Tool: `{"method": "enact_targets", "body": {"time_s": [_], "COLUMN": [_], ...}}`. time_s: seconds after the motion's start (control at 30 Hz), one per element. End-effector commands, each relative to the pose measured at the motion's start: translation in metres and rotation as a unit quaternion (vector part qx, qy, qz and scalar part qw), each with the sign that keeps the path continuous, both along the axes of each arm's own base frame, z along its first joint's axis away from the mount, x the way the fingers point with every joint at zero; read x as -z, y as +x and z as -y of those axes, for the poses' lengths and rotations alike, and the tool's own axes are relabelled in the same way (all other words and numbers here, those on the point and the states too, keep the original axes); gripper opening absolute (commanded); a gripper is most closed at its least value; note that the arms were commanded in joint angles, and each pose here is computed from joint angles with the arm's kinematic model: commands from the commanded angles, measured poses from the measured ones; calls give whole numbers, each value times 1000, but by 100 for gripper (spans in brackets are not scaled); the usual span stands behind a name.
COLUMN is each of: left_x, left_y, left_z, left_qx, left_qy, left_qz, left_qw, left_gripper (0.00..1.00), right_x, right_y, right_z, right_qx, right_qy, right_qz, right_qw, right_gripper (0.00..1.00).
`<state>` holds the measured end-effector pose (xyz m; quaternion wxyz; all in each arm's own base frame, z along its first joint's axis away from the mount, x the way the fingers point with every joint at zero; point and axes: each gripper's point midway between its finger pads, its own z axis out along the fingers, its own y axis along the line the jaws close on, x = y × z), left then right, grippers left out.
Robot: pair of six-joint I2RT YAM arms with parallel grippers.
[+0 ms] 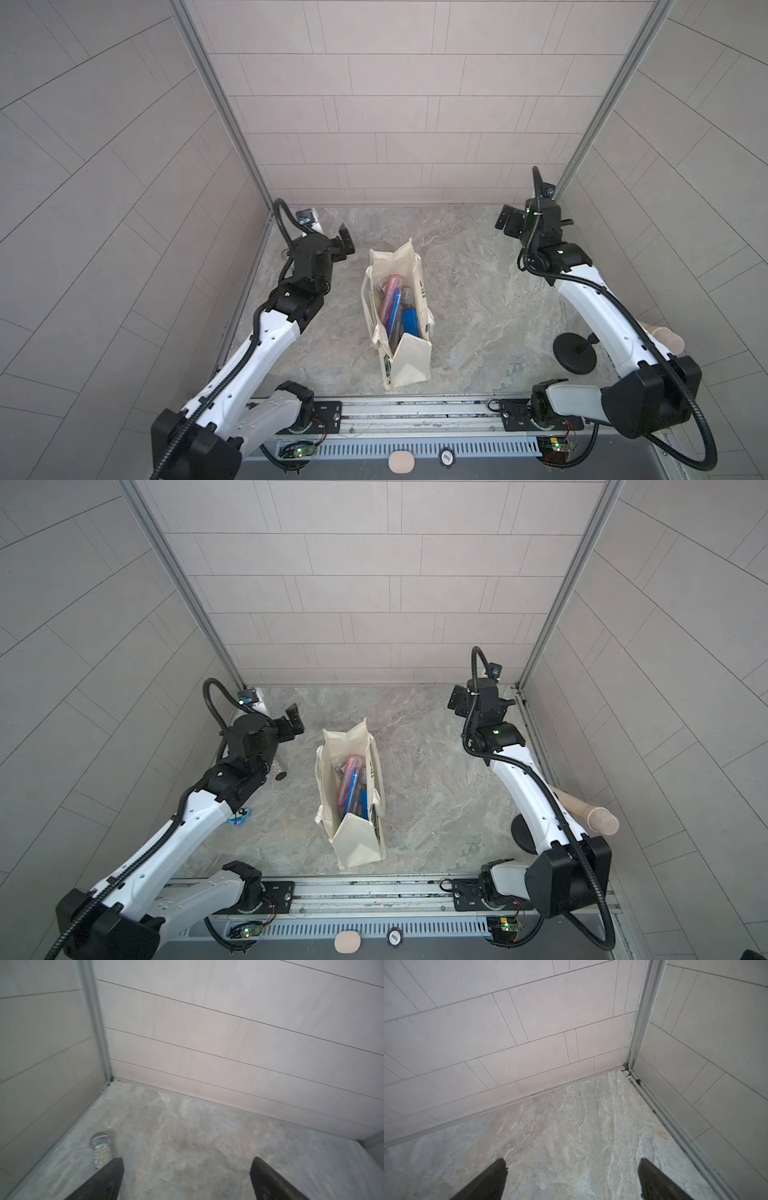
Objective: Take out the compass set from the canvas bag
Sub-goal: Adjust the canvas bag at the center of the board.
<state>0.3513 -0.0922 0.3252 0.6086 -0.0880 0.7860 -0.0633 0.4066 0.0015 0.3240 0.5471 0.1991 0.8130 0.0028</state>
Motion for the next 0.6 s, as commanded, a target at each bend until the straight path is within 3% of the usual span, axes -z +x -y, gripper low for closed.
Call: {"method": "enact_targets", "body": {"time_s": [0.0, 0.13, 0.37, 0.47, 0.57], "left_x": [32, 36, 6, -1, -4], "left_y": [-38, -72, -125, -138, -143], "left_z": [29, 39, 27, 37, 60], "left_qx": [51, 89, 126, 159, 215], "left_qy": [17, -60, -163, -224, -247], "left_qz": [-121, -180, -145, -141, -154], "left_qw": [991, 978, 968, 951, 932], "left_gripper": [100, 100, 100, 100, 100], "right_x": [44, 38, 33, 23, 24], "right_y": [-46, -93, -165, -179, -187], "right_z": [-36, -101, -178, -195, -218], "right_qx": [-59, -178, -322, -353, -397], "right_qy": [90, 104, 67, 46, 41], "right_qz": [-123, -135, -163, -165, -194], "right_qw": [987, 969, 930, 920, 896], "right_gripper": [100, 100, 100, 100, 100]}}
